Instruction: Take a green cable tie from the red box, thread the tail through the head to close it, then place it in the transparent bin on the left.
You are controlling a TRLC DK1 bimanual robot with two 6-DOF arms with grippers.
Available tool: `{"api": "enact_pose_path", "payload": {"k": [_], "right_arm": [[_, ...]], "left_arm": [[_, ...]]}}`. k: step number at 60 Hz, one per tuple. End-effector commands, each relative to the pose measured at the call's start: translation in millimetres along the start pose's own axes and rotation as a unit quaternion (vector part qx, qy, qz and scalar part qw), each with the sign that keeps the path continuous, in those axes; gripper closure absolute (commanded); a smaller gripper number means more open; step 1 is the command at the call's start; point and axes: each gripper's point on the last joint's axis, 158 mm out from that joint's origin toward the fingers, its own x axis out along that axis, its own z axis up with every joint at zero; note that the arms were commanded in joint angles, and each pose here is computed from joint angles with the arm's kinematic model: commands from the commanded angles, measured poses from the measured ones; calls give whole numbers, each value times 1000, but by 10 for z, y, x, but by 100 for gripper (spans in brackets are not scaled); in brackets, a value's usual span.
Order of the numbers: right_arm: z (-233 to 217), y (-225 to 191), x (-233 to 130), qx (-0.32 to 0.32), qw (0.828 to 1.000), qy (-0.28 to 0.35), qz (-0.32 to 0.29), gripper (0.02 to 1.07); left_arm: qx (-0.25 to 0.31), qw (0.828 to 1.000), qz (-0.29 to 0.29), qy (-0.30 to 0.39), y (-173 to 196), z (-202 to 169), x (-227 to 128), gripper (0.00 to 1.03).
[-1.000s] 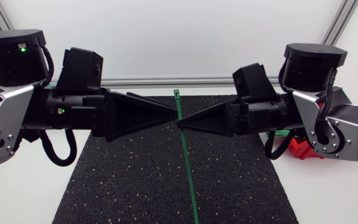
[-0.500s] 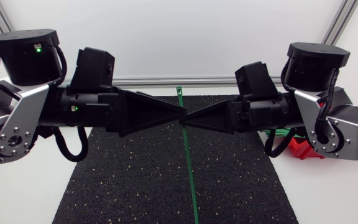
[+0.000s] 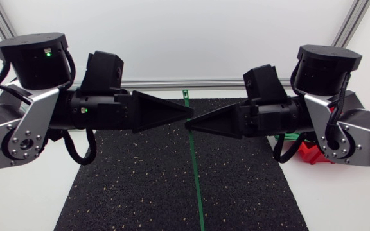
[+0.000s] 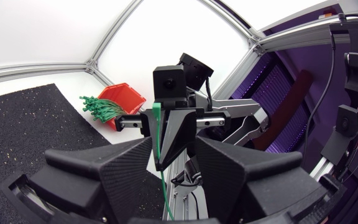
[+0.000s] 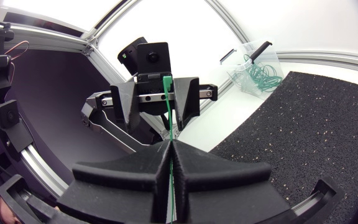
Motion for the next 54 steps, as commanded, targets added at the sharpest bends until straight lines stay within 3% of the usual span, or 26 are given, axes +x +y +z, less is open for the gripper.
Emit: {"api": "enact_pose_path", "payload": {"k": [1, 22, 28, 47, 51, 54], "right_arm": [[-71, -40, -13, 15, 1000, 1, -2, 101], [-71, -10, -26, 10, 1000, -2, -2, 101], [-67, -2, -28, 9, 1000, -2, -2, 101], [-73, 1, -27, 9, 1000, -3, -2, 101], [-82, 9, -22, 9, 1000, -2, -1, 101], [-88, 14, -20, 9, 1000, -1, -1, 101]], "left_arm": [[5, 1000, -7, -8, -22, 116, 3, 79], [0, 1000, -4, -13, 0, 152, -15, 81], [-2, 1000, -4, -13, 2, 156, -13, 89], [-6, 1000, -2, -15, 13, 175, -18, 90], [-9, 1000, -1, -16, 24, 180, -13, 98], [-10, 1000, 0, -17, 29, 193, -14, 99]]}}
